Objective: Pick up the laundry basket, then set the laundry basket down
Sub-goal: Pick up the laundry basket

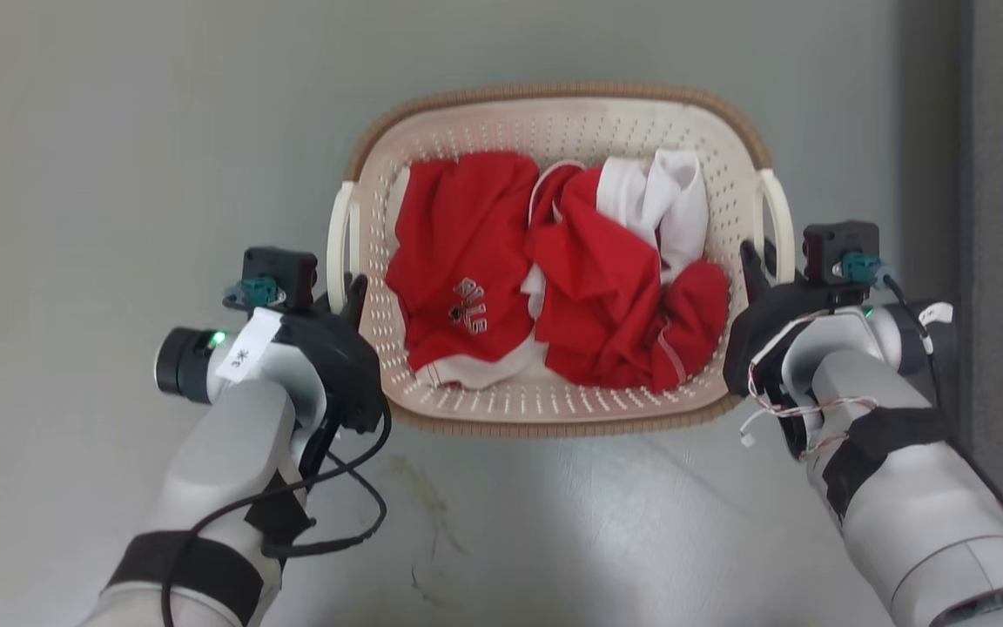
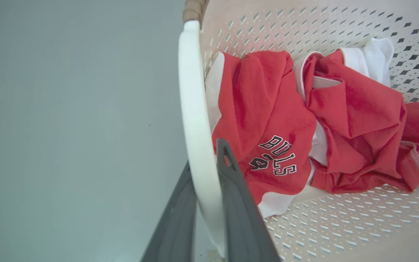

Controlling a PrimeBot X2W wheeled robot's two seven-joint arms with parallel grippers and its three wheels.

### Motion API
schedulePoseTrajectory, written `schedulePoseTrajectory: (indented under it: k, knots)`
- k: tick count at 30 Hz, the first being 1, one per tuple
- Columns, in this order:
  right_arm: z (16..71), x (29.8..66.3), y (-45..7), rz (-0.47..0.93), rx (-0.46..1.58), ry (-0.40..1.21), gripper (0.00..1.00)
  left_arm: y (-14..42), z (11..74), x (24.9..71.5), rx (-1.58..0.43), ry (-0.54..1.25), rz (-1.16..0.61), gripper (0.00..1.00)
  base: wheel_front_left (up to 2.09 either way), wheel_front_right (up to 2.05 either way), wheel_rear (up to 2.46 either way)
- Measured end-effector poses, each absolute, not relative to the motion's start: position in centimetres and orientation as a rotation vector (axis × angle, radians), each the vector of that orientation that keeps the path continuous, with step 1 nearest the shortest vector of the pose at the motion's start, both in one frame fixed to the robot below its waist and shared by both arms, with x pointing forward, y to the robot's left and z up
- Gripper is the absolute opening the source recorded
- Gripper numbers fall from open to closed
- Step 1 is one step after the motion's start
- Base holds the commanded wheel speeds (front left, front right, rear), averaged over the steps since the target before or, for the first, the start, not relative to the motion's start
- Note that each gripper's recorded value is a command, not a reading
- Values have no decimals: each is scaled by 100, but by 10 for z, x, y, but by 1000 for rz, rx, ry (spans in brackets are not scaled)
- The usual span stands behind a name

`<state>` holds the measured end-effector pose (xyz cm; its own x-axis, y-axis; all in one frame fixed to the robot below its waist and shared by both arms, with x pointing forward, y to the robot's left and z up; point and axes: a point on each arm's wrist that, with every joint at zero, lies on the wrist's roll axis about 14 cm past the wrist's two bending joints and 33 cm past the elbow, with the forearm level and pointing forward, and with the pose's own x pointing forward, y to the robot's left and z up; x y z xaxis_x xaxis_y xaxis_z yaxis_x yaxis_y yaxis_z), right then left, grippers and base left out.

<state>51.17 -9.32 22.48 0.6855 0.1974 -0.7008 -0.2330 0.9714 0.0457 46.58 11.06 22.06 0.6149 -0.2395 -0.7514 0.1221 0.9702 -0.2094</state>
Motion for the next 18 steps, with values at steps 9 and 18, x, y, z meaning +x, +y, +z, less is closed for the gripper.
schedulePoseTrajectory:
  k: [9,18]
  knots:
    - [253,501,-93,249,-51,774,0,109,245,453,-144,876,-212,0,0,0,0]
    - [281,486,-94,244,-42,772,0,108,271,441,-139,859,-223,0,0,0,0]
